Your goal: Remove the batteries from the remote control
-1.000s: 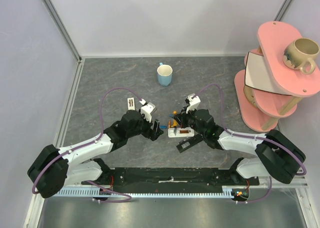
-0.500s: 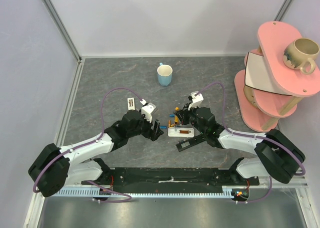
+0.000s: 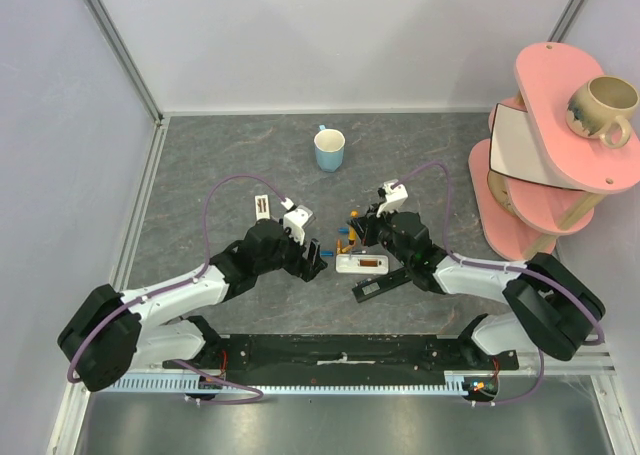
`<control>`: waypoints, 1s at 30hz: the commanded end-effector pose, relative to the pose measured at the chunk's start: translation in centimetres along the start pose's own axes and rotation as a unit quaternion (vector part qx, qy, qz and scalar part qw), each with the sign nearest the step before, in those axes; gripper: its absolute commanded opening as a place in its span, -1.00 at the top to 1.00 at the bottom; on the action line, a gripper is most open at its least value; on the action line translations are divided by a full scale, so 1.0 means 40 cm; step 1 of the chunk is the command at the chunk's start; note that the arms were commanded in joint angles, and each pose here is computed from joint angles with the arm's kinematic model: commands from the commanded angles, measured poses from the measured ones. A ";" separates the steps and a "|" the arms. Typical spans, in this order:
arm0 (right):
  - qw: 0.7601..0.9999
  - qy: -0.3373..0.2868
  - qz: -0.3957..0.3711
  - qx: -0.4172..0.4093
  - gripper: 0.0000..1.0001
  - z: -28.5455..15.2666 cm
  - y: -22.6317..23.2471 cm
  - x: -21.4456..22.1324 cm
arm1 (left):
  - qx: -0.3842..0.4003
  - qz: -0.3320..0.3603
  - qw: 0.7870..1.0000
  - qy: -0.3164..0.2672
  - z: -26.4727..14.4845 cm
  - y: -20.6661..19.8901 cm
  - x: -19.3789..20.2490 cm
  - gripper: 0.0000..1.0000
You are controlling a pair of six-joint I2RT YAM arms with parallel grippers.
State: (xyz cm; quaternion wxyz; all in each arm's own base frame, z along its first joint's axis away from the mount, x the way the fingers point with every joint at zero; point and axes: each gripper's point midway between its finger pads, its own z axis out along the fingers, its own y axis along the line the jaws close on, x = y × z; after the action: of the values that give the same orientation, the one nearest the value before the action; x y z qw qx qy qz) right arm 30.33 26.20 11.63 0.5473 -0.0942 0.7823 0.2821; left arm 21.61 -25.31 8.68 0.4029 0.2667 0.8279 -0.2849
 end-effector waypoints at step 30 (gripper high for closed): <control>0.954 0.186 0.120 -0.204 0.31 0.142 0.311 0.214 | -0.120 -0.010 0.967 -0.227 -0.206 0.087 -0.161 -0.64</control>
State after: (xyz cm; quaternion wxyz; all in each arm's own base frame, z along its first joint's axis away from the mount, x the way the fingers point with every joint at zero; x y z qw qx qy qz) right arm 25.79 40.03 6.22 0.3286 -0.1616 0.8036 0.4693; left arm 22.51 -18.65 16.88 0.6003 0.1504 0.7455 -0.2476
